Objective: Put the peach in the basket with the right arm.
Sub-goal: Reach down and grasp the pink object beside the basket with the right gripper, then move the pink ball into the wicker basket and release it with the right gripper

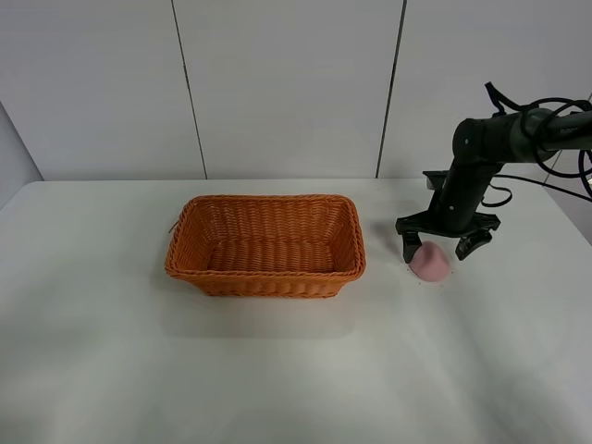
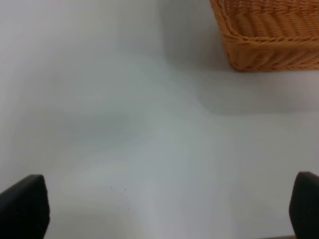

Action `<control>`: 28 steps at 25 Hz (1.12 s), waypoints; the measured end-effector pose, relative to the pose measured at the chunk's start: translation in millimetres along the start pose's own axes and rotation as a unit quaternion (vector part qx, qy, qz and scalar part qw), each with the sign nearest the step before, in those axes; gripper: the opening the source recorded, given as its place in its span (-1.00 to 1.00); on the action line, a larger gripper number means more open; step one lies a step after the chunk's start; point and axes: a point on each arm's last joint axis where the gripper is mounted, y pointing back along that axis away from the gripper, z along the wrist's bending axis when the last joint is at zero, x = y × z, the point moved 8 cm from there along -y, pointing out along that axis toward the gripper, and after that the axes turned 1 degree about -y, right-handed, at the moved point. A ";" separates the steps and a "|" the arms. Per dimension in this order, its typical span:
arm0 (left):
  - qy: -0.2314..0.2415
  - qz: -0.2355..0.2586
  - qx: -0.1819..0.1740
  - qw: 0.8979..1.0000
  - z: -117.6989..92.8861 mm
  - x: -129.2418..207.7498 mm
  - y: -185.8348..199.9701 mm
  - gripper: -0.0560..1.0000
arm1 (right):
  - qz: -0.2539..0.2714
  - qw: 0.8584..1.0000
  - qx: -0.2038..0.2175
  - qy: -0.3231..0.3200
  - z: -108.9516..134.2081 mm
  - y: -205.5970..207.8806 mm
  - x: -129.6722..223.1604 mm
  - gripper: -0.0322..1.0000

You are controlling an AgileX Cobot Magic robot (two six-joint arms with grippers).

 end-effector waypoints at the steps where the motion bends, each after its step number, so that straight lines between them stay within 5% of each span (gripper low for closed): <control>1: 0.000 0.000 0.000 1.000 0.0 0.0 0.0 0.98 | -0.001 1.000 0.000 0.000 -0.1 -1.4 -0.5 0.41; 12: 0.000 0.000 0.000 1.000 0.0 0.0 0.0 0.98 | 0.007 1.000 -0.010 -0.005 3.3 -9.0 1.3 0.39; 15: 0.000 0.000 0.000 1.000 0.0 0.0 0.0 0.98 | 0.017 1.000 -0.013 0.000 4.1 -9.3 4.5 0.13; 22: 0.000 0.000 0.000 1.000 0.0 0.0 0.0 0.98 | 0.016 1.000 -0.010 0.002 4.4 -6.7 3.7 -0.88; 28: 0.000 0.000 0.000 1.000 0.0 0.0 0.0 0.98 | 0.024 1.000 -0.009 0.005 4.7 5.8 -0.4 -0.93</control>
